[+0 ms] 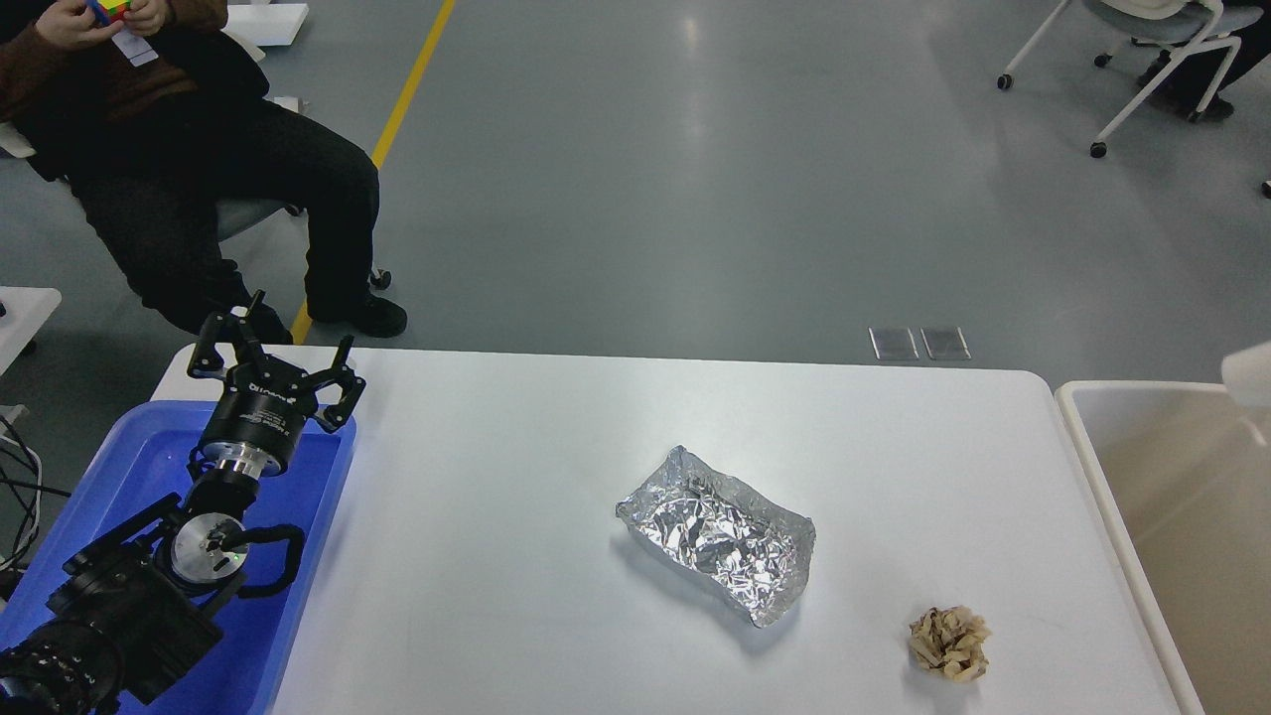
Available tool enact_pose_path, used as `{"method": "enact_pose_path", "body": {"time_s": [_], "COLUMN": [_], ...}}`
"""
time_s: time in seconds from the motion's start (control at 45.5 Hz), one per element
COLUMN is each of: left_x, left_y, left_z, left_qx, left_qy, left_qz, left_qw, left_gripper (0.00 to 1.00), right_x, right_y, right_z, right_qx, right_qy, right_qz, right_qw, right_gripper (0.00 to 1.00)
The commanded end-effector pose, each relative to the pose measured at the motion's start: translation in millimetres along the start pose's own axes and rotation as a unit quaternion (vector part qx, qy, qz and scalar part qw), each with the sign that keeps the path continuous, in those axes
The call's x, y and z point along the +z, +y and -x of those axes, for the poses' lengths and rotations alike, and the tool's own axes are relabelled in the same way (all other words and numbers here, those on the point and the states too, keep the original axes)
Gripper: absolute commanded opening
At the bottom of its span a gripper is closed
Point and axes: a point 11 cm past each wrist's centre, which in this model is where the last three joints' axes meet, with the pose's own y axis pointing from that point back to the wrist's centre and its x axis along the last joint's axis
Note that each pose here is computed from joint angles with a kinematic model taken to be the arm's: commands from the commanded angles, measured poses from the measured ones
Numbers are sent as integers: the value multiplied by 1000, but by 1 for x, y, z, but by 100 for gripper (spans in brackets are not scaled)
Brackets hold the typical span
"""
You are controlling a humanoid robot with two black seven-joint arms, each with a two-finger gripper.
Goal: Tidy desktop
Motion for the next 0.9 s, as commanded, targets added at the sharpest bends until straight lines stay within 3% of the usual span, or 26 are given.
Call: {"method": "enact_pose_path", "body": {"time_s": [0.0, 0.286, 0.615, 0.879], "left_x": [0, 0, 0, 0], "left_y": [0, 0, 0, 0], "left_z": [0, 0, 0, 0], "left_qx": [0, 0, 1, 1], "left_qy": [0, 0, -1, -1], "left_qz": [-1, -1, 0, 0], "left_qw": [1000, 1000, 1000, 1000], "left_gripper": [100, 100, 100, 100], "right_x": [87, 125, 157, 167], "right_y": [-2, -32, -23, -21], "right_z": [35, 96, 86, 99], "right_qx": [44, 122, 209, 206], "right_qy": [-144, -235, -324, -326], "right_qz": [72, 137, 194, 211], "right_qw": [986, 955, 902, 898], "right_gripper": [0, 0, 0, 0]}}
